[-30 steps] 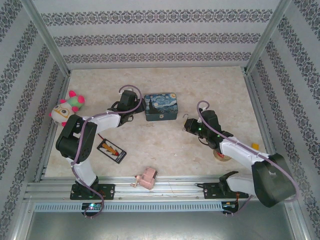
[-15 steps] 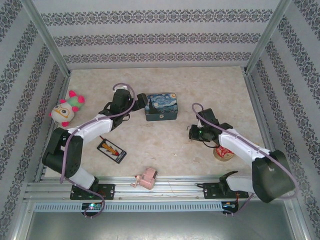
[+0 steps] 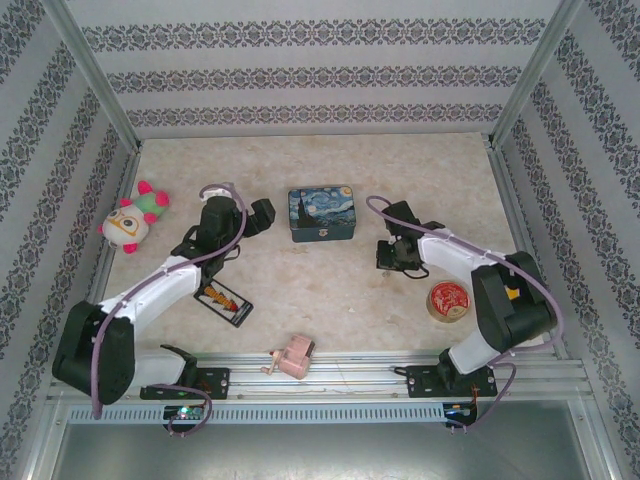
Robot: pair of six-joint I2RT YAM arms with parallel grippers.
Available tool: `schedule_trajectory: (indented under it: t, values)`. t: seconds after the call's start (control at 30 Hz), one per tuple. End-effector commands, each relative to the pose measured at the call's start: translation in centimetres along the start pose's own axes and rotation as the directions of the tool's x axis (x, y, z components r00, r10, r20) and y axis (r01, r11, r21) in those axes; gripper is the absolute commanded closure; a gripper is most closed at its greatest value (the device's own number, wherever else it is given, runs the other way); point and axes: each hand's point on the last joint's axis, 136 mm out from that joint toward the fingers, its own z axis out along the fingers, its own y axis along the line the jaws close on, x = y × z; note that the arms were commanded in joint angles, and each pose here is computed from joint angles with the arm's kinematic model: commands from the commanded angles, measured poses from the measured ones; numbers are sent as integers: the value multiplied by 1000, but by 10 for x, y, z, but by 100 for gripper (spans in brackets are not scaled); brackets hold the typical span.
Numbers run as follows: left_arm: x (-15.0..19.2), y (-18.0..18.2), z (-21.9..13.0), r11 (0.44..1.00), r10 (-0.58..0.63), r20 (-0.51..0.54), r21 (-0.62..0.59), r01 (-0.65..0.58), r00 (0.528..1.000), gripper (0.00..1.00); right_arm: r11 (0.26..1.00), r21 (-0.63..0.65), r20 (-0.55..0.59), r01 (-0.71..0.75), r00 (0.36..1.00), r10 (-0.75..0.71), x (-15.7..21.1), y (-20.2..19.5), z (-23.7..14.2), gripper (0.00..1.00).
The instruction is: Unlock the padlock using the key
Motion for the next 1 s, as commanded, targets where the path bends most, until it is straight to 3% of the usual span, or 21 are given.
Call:
schedule_trajectory:
  t: [0.0, 0.5, 0.97]
  values:
    - [-3, 19, -10, 998, -7, 23, -58, 8, 1000, 1, 998, 58, 9, 22, 1000, -23, -13, -8, 1, 100]
    - [-11, 40, -29, 994, -26, 69, -100, 33, 997, 1, 939, 322, -71, 119, 992, -101, -29, -42, 15, 100]
    - [-10, 43, -25, 993, -29, 58, -109, 35, 998, 1, 928, 338, -77, 160, 987, -142, -26, -20, 15, 76]
